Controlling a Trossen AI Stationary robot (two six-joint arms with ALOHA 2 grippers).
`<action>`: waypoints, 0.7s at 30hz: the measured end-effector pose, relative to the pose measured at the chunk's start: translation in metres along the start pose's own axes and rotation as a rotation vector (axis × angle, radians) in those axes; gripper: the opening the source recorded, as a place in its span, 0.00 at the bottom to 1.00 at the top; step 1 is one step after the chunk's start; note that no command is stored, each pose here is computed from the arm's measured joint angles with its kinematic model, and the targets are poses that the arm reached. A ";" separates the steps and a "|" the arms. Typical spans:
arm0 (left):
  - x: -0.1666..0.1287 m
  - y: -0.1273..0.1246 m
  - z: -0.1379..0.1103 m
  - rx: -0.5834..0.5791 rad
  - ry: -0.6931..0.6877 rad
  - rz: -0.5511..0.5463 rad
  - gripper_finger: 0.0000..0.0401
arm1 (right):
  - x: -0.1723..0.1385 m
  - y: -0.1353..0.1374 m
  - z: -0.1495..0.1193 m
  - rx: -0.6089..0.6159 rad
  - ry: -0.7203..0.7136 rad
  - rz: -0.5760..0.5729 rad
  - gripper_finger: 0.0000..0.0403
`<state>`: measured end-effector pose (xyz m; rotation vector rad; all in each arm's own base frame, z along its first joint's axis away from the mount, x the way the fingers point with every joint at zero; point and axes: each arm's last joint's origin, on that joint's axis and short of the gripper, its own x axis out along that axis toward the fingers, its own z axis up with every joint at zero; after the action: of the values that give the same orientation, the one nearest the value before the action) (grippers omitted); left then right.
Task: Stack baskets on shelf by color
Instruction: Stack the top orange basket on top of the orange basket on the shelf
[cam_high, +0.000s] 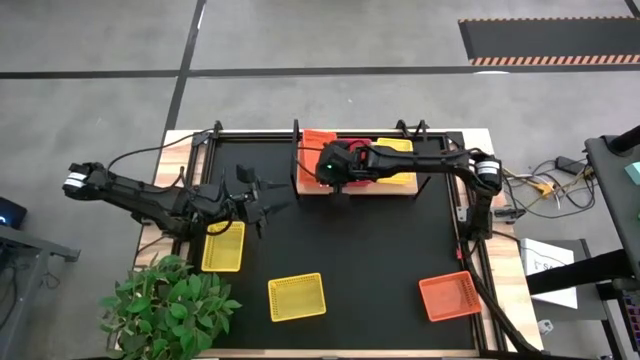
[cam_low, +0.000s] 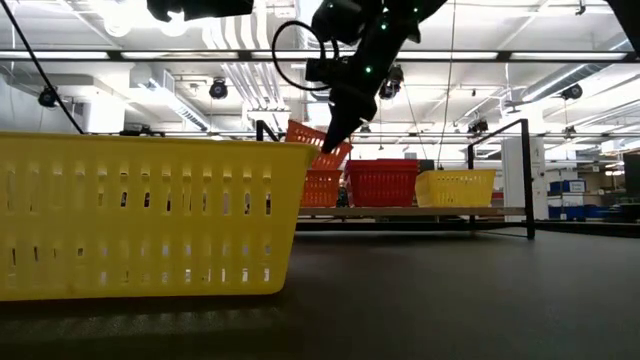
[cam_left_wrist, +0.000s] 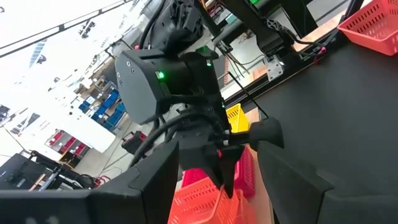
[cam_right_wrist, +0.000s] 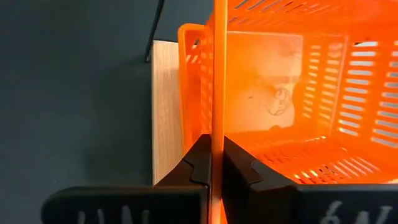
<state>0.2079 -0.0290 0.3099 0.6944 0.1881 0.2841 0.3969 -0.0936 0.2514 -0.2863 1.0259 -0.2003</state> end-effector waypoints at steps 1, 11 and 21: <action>0.000 0.000 0.000 0.000 0.000 0.000 0.51 | 0.002 -0.001 0.000 0.001 0.003 -0.001 0.03; 0.000 0.000 0.000 -0.002 0.001 -0.001 0.51 | 0.006 -0.005 -0.001 0.028 0.000 -0.011 0.24; 0.000 -0.001 -0.001 -0.020 0.004 -0.003 0.51 | -0.028 -0.001 0.006 0.065 0.010 0.090 0.30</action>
<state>0.2081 -0.0291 0.3079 0.6735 0.1899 0.2837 0.3874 -0.0851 0.2771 -0.1798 1.0379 -0.1533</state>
